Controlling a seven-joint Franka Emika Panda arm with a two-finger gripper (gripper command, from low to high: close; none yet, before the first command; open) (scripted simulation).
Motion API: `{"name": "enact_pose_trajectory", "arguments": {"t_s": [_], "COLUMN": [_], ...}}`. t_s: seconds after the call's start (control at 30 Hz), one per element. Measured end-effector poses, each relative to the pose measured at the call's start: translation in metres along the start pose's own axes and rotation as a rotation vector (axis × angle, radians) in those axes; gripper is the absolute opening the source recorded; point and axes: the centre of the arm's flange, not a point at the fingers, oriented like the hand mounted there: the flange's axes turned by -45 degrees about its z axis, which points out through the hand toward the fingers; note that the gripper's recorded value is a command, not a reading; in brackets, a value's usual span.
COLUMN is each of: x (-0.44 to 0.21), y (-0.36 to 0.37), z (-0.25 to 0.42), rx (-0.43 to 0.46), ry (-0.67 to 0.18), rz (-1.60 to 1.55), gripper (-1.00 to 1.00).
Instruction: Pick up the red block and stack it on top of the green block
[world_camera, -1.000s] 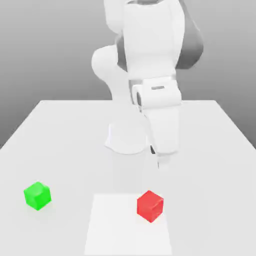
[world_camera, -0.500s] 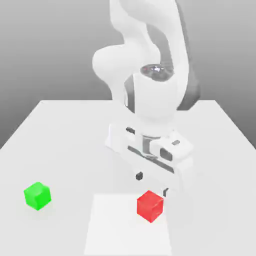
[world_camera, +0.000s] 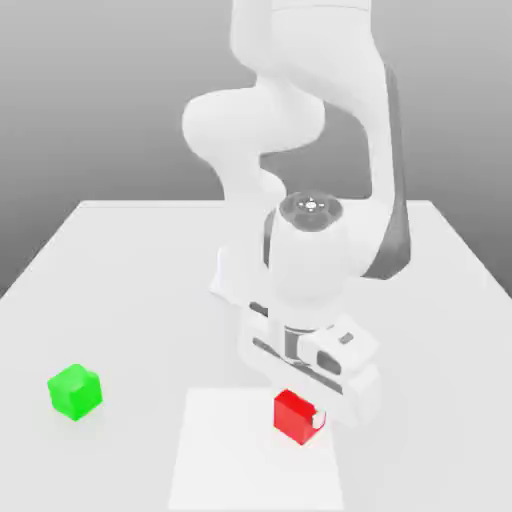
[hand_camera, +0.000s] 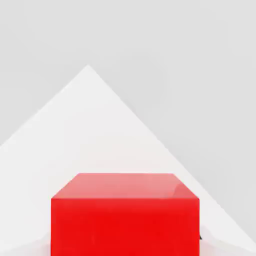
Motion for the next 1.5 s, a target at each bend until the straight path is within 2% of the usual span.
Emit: {"name": "enact_pose_trajectory", "arguments": {"t_s": [0.23,0.37,0.5,0.67,1.1,1.13,1.33,1.5], "x": [-0.001,-0.042,-0.127,-0.171,-0.175,-0.174,-0.174,-0.178], "y": [-0.001,-0.031,-0.140,-0.263,-0.271,-0.272,-0.272,-0.269], "z": [-0.050,-0.067,-0.080,-0.093,-0.034,-0.030,-0.028,-0.053], "rx": [0.000,0.000,0.000,0.002,-0.001,0.000,0.001,-0.006], "ry": [0.001,-0.001,-0.003,0.001,0.001,0.002,0.001,-0.002], "rz": [0.005,0.144,0.509,0.847,0.870,0.871,0.872,0.867], "gripper": [-1.00,-1.00,-1.00,-1.00,-1.00,1.00,1.00,1.00]}}
